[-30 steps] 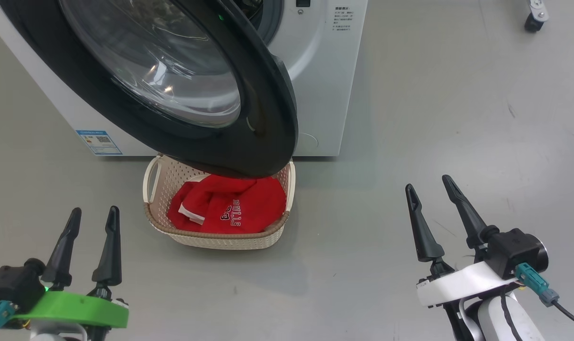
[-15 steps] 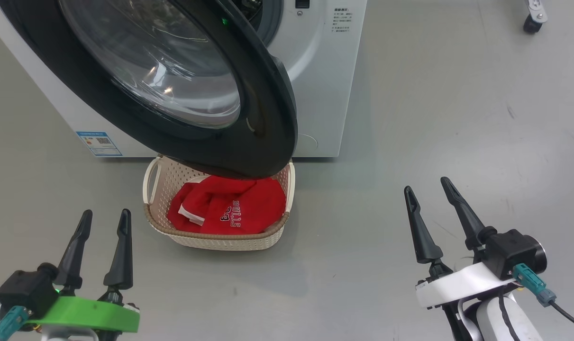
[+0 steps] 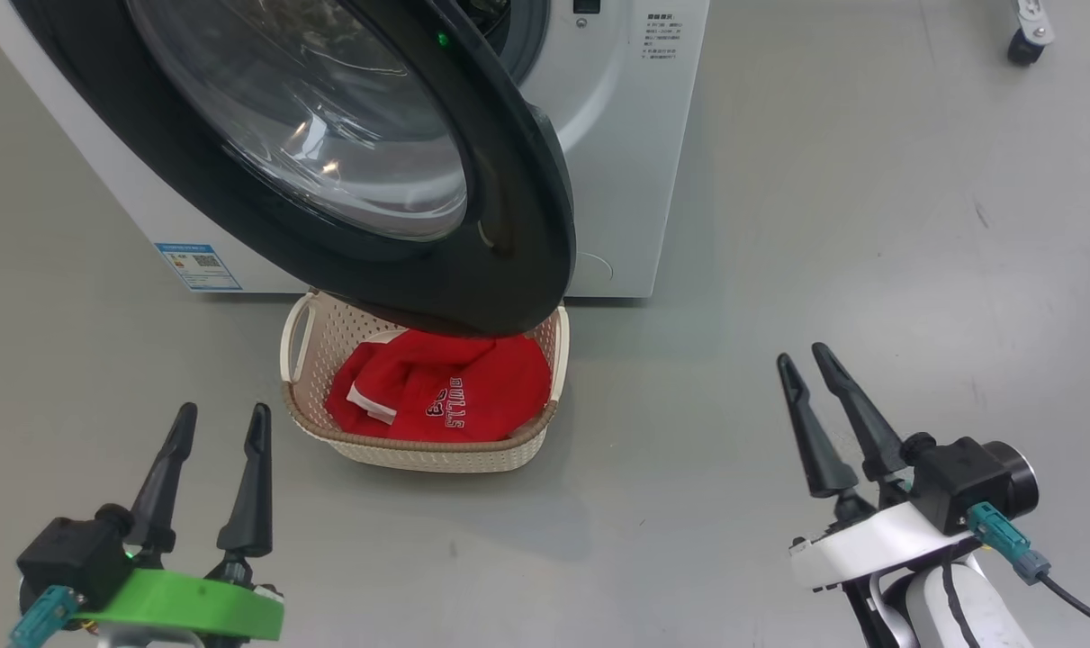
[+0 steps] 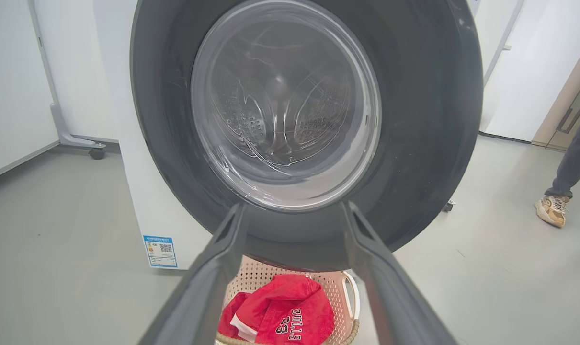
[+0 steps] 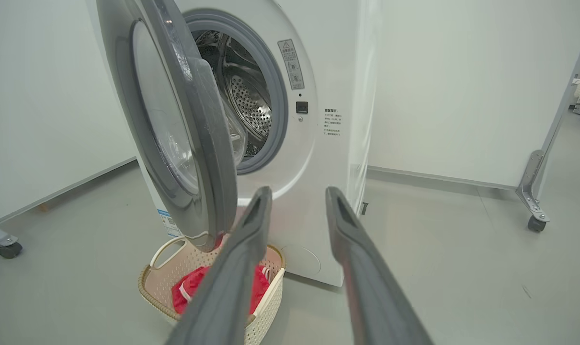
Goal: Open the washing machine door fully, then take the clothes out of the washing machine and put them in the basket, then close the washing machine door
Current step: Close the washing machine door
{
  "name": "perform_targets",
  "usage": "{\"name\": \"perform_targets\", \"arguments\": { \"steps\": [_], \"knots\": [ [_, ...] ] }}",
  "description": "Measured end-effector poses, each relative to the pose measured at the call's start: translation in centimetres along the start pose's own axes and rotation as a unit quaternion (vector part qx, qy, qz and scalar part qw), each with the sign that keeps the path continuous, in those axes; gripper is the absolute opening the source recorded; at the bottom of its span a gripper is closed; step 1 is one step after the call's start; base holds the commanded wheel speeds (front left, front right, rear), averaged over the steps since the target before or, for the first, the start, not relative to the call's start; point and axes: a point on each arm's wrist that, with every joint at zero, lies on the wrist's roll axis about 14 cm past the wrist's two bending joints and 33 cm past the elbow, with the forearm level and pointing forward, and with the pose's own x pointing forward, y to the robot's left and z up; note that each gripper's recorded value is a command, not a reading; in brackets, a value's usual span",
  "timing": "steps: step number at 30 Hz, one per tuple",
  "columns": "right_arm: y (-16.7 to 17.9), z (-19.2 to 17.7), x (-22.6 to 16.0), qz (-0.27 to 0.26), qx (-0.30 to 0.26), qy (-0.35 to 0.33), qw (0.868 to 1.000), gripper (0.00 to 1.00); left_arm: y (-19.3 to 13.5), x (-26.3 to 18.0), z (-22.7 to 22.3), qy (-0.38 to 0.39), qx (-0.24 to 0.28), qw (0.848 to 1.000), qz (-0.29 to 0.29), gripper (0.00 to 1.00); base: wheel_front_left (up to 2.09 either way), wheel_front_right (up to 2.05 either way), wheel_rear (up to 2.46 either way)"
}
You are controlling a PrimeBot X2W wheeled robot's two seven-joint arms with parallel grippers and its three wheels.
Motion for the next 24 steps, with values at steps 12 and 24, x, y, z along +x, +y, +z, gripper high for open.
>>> {"name": "perform_targets", "arguments": {
  "steps": [12,24],
  "knots": [
    [3.6,-0.5,2.2,0.089,-0.040,0.002,0.995,0.00,0.6,-0.7,-0.3,0.005,0.001,1.000,0.014,1.00,0.00,0.00,0.00],
    [10.6,-2.8,4.9,0.236,-0.080,0.022,0.968,0.00,1.8,-1.1,-0.5,0.007,-0.001,0.999,0.041,1.00,0.00,0.00,0.00]
  ]
}}
